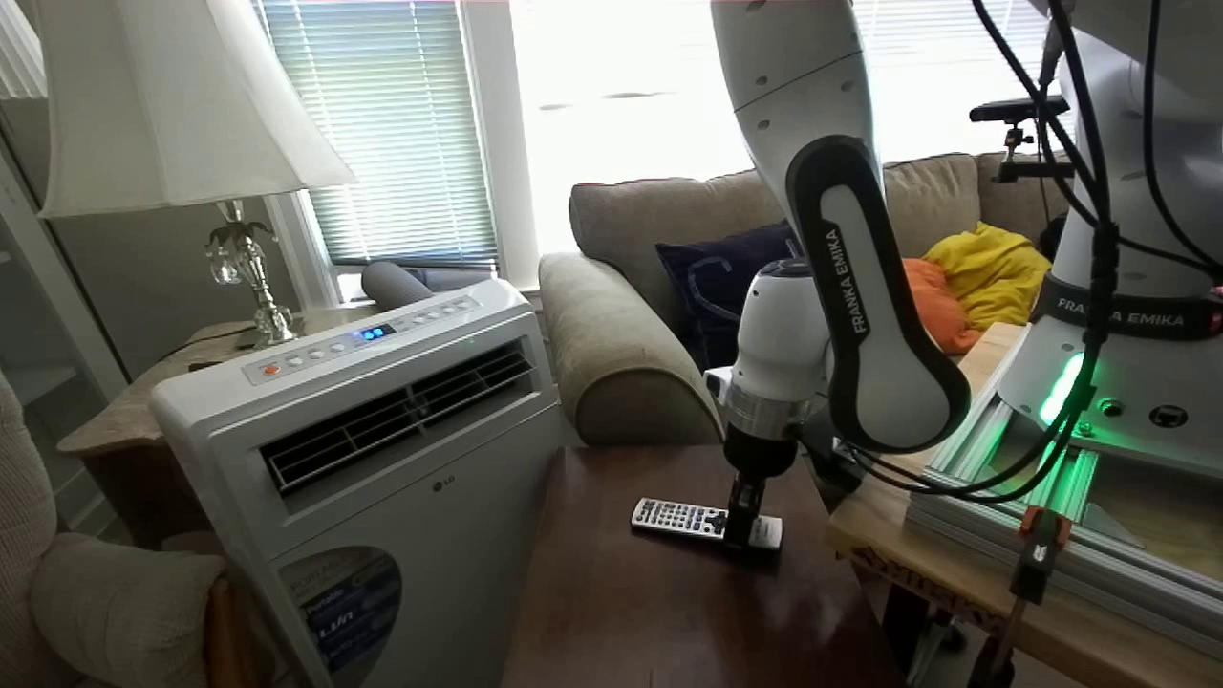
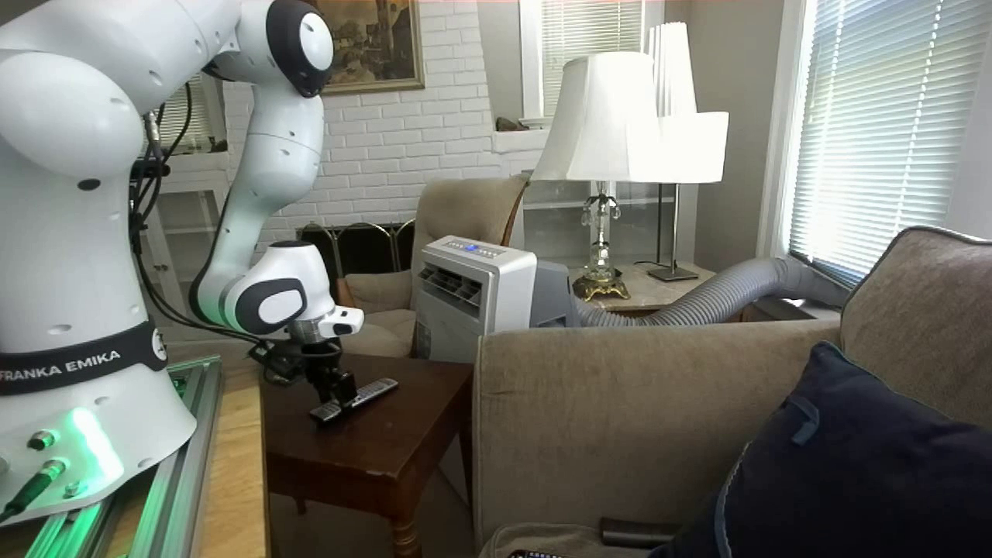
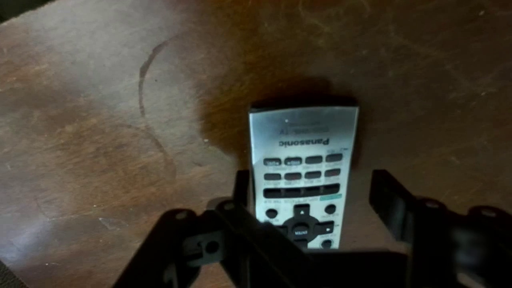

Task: Put both remotes on the left side of the sofa

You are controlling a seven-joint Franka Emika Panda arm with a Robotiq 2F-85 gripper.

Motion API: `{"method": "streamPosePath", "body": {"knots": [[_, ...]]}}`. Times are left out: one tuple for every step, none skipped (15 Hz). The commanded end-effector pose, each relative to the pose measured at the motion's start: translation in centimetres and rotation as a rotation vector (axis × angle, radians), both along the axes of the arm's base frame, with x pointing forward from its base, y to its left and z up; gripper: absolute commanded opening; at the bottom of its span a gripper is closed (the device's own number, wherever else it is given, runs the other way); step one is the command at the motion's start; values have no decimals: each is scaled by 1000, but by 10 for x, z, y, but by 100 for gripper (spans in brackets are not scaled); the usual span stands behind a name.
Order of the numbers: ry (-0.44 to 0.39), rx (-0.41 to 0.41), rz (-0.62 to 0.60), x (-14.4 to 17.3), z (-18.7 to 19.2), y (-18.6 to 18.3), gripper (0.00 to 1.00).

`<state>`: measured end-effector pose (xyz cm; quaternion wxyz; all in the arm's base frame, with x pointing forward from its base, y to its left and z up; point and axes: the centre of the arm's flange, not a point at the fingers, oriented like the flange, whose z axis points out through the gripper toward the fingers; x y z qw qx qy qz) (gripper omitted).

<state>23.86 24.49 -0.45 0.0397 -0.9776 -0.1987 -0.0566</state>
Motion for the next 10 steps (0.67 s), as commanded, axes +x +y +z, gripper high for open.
{"method": "streamPosePath", "body": {"knots": [[-11, -1, -33, 6, -2, -1, 49], [-13, -2, -34, 7, -2, -3, 41], [-15, -4, -36, 8, -2, -4, 34], [-15, -4, -39, 9, -2, -4, 31], [-12, -7, -44, 10, -2, -5, 31], [-10, -7, -58, 12, 1, -8, 31], [3, -5, -75, 13, 8, -14, 31], [18, -6, -94, 14, 16, -22, 31], [29, -6, -116, 17, 25, -32, 31], [42, -1, -132, 20, 29, -43, 31]]}}
